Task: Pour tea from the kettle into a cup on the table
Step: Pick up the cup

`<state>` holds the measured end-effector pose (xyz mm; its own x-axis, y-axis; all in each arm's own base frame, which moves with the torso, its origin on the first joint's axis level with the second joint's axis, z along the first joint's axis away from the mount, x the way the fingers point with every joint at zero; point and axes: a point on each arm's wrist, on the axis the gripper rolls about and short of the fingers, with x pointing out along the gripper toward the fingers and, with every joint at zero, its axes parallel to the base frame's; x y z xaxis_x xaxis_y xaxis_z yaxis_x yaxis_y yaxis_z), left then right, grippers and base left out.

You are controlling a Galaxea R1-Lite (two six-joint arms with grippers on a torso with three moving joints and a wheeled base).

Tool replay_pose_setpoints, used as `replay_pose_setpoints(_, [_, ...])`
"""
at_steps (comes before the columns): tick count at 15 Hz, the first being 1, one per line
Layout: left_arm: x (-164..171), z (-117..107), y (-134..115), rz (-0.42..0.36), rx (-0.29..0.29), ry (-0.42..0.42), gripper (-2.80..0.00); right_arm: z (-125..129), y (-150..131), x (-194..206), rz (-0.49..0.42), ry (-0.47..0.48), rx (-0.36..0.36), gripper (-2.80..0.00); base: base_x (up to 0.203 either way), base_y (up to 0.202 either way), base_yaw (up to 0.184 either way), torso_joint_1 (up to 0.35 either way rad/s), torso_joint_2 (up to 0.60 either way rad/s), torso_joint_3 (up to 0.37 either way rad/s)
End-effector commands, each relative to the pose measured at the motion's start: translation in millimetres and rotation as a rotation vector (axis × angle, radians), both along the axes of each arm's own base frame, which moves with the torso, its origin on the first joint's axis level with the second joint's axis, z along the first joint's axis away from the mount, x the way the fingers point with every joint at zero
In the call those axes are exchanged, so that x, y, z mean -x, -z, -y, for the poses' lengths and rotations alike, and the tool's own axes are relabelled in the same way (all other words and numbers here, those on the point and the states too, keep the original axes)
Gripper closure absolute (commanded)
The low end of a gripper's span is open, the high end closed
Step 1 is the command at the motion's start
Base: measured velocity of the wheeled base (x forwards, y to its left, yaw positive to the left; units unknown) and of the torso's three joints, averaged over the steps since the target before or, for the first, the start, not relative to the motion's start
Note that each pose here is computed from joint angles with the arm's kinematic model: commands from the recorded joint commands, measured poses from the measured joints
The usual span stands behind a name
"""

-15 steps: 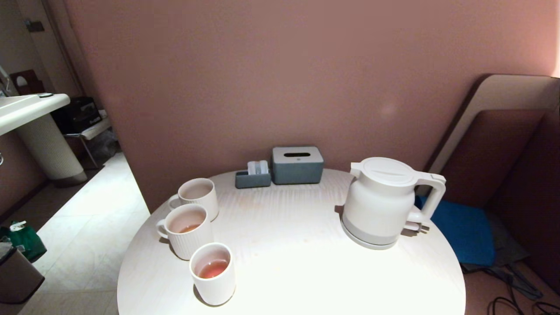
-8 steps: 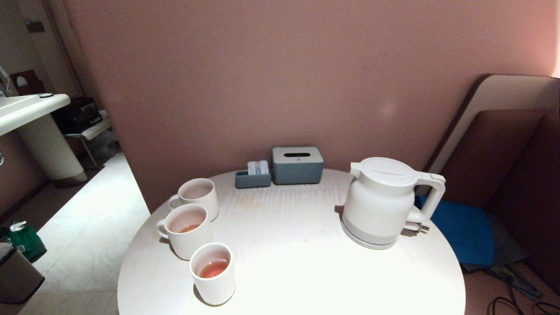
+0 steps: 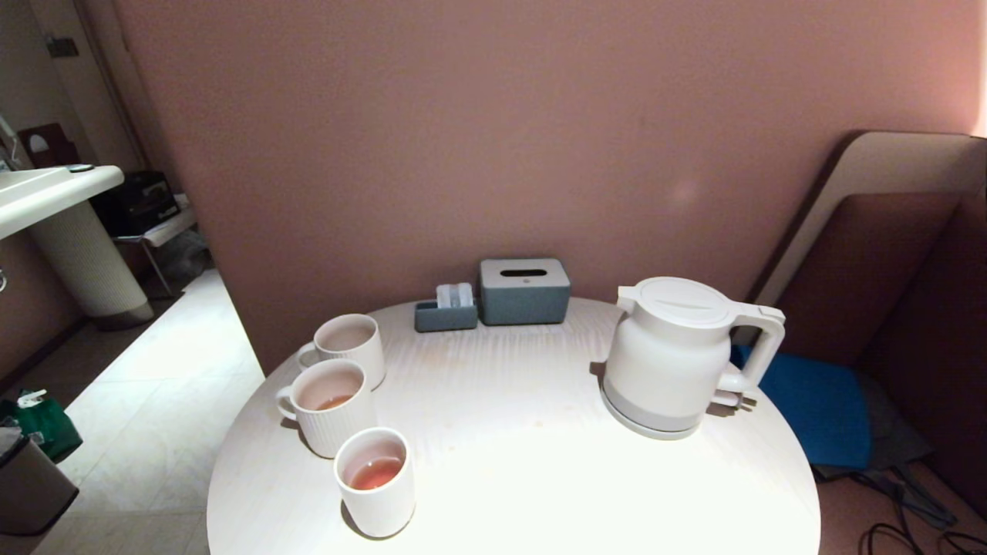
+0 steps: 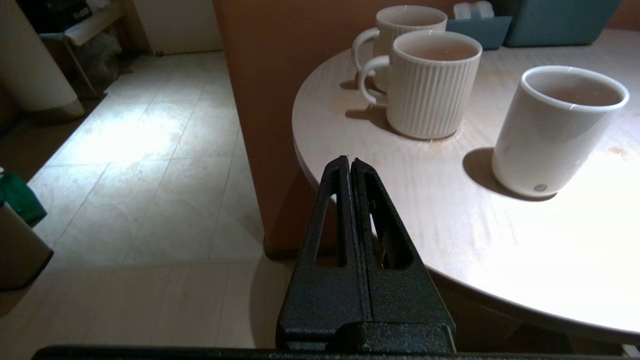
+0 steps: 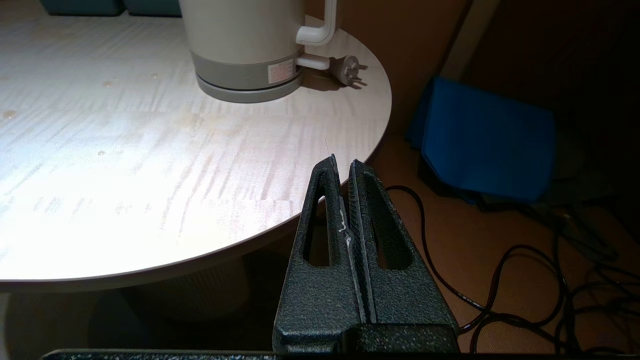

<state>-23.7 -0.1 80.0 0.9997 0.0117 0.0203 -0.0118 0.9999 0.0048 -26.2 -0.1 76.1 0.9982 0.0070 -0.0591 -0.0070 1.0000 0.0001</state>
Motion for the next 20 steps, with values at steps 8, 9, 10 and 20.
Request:
replay_pose_setpoints(8, [-66.8, 0.7, -108.7, -0.044, 0.050, 0.056, 0.00, 0.0, 0.0, -0.1, -0.002, -0.001, 0.000, 0.00, 0.000, 0.000, 0.000, 0.000, 0.00, 0.000])
replay_pose_setpoints(9, [-79.4, 0.9, -115.3, -0.057, 0.061, 0.063, 0.00, 0.0, -0.1, -0.1, -0.001, -0.001, 0.000, 0.00, 0.000, 0.000, 0.000, 0.000, 0.00, 0.000])
replay_pose_setpoints(10, [-92.0, 2.6, -121.7, -0.076, 0.087, 0.087, 0.00, 0.0, 0.0, -0.1, -0.002, -0.001, 0.000, 0.00, 0.000, 0.000, 0.000, 0.000, 0.00, 0.000])
replay_pose_setpoints(20, [-164.9, 103.4, -91.6, -0.356, 0.197, 0.218, 0.00, 0.0, 0.0, -0.1, -0.002, -0.001, 0.000, 0.00, 0.000, 0.000, 0.000, 0.000, 0.00, 0.000])
